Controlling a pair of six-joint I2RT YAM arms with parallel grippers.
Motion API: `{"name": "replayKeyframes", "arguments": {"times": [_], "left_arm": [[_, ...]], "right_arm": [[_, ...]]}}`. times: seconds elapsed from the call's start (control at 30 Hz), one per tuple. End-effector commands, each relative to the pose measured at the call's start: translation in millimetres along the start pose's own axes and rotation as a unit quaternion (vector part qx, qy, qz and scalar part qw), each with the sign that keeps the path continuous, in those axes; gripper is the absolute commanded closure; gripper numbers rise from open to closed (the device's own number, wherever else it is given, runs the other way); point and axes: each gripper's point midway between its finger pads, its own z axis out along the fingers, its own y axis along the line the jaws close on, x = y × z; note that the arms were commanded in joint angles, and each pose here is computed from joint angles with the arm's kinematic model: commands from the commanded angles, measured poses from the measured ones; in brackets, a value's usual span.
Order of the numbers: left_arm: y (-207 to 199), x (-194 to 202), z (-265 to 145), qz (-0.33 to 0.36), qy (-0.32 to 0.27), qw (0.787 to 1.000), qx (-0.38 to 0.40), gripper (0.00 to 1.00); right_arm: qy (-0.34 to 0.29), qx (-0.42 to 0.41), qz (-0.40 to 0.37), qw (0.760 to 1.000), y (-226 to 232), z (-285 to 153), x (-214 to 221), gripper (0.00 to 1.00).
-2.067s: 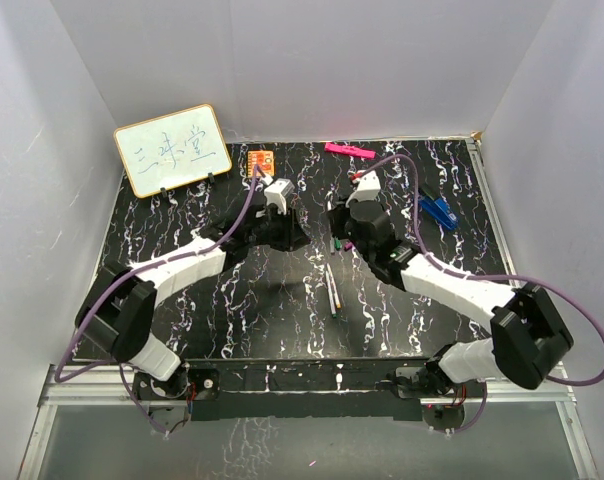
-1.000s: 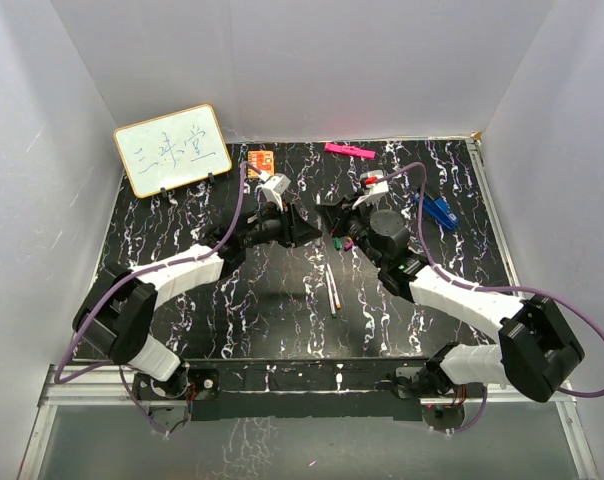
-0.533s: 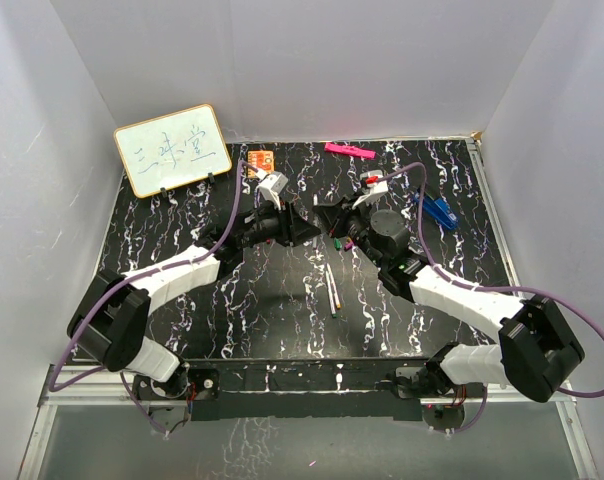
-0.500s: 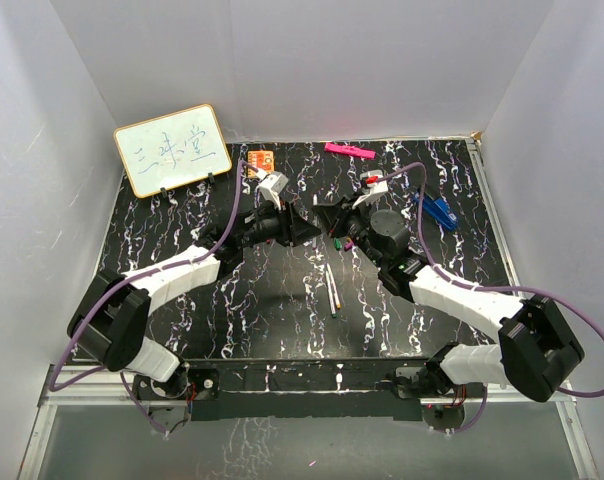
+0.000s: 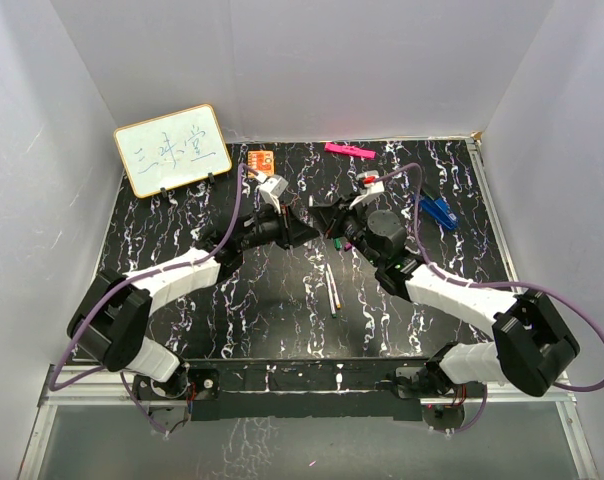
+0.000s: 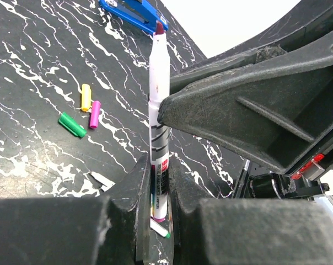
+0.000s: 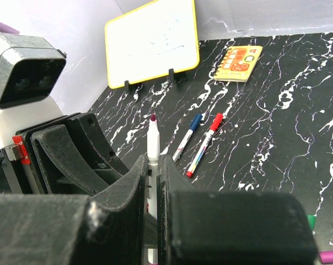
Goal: Insert the pens into the pen caps
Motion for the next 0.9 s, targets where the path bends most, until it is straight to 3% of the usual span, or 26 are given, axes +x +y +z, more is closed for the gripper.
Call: {"name": "replayKeyframes", "arguments": {"times": [0.0,0.1,0.23,0.4,0.47,0.6,0.7,0.87], "left_arm": [[-11,-16,-8,0.031,-0.029,0.999,0.010,1.00],[-9,-13,-8,0.033,-0.024,0.999,0.007,1.00],[2,-4,-10,0.030,-0.008,0.999,-0.022,1.00],[14,6,-18,0.031,0.007,0.998,-0.056,1.00],[19,11,-21,0.034,0.019,0.997,-0.072,1.00],[34,25,-29,0.036,0.060,0.991,-0.112,1.00],[40,35,-36,0.044,0.086,0.987,-0.129,1.00],[48,43,-44,0.051,0.104,0.982,-0.152,1.00]], "right_arm": [[-0.021,-0.009,-0.003,1.000,6,2,-10,1.00],[-0.030,0.001,-0.013,0.999,2,0,-16,0.71],[-0.065,0.040,-0.029,0.997,-7,-8,-39,0.49],[-0.106,0.119,-0.028,0.987,-33,-23,-61,0.33],[-0.116,0.157,-0.023,0.980,-45,-29,-66,0.34],[-0.097,0.255,-0.008,0.962,-76,-34,-62,0.47],[-0.051,0.309,-0.001,0.950,-95,-32,-44,0.58],[0.036,0.349,0.025,0.936,-123,-26,1,0.67]]}}
